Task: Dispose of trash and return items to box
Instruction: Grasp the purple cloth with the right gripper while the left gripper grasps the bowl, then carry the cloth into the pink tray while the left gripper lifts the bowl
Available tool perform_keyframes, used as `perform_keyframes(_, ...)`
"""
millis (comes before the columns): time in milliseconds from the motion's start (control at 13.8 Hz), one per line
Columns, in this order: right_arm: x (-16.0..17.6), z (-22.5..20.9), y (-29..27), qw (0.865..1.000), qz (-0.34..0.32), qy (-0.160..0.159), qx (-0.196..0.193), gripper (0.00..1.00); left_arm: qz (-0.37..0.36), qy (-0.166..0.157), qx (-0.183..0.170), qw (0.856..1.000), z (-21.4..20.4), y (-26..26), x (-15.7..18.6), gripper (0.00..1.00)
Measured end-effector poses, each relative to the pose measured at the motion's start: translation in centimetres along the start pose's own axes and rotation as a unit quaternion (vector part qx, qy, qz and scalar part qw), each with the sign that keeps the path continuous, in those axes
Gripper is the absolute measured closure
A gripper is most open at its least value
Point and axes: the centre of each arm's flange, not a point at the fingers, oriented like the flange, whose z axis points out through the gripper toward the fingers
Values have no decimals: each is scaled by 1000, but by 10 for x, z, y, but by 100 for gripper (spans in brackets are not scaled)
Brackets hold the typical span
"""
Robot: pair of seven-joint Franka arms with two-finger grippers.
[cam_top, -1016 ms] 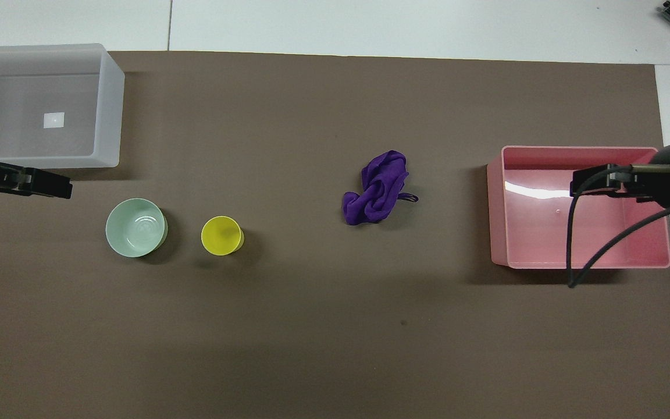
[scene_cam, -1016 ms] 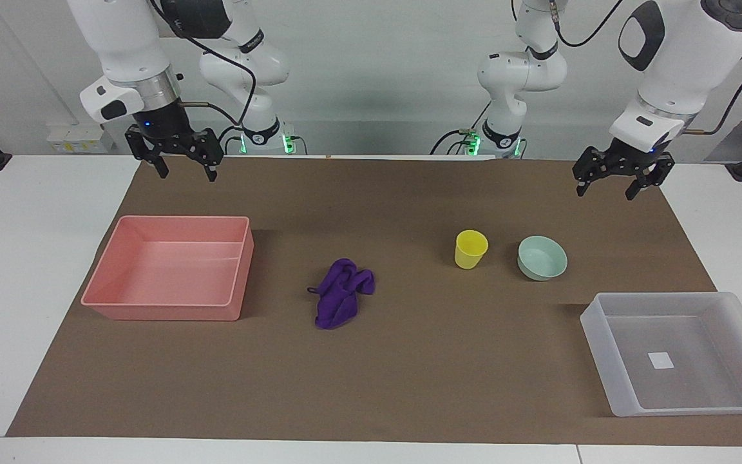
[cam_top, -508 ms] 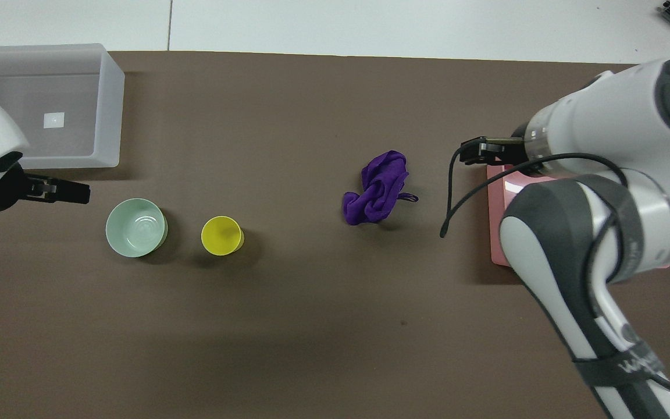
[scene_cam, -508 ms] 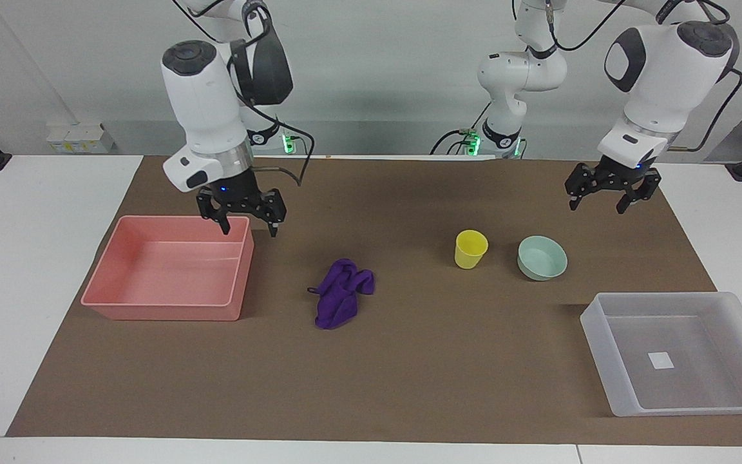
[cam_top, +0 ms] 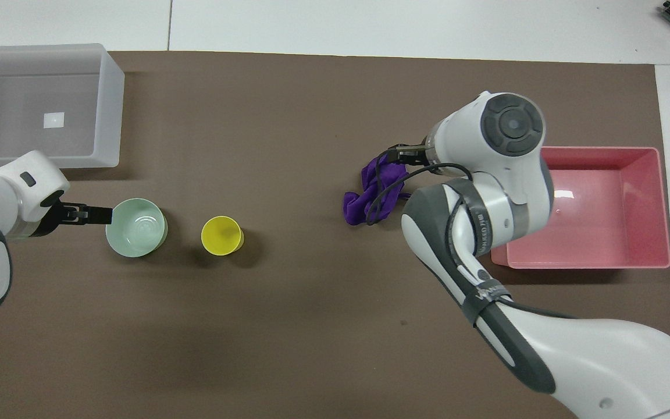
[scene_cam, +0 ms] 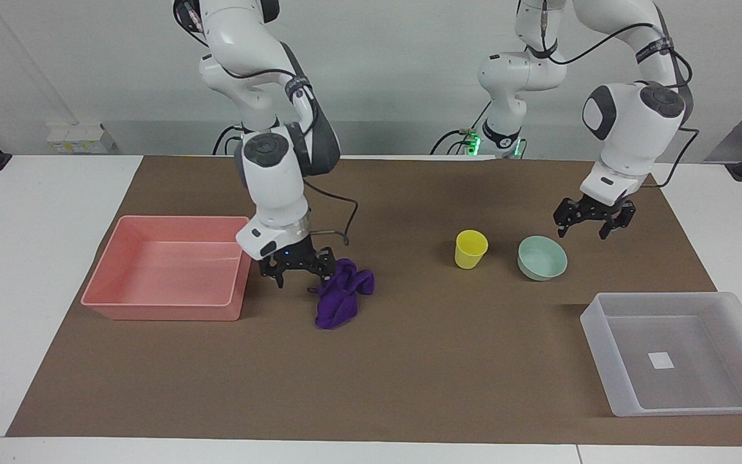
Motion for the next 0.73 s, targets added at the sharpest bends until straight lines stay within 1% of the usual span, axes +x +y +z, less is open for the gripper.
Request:
perform_keyframes(145, -19, 47, -29, 1000, -20, -3, 3, 0, 0, 12, 1, 1000, 32, 1, -7, 0)
perform_keyframes(218, -25, 61, -35, 1000, -25, -3, 4, 0, -1, 18, 2, 1000, 46, 1, -8, 0)
perform_keyframes(435, -34, 72, -34, 1000, -26, -9, 2, 1, -19, 26, 1, 999, 76, 2, -7, 0)
perform_keyframes(508, -35, 72, -36, 1000, -24, -9, 3, 6, -22, 24, 1, 999, 84, 3, -7, 0)
perform_keyframes(653, -39, 71, -41, 1000, 6, -11, 5, 30, -25, 23, 1, 999, 99, 4, -12, 1)
perform_keyframes(725, -42, 70, -45, 999, 29, -12, 5, 44, -27, 24, 1, 999, 104, 4, -14, 11)
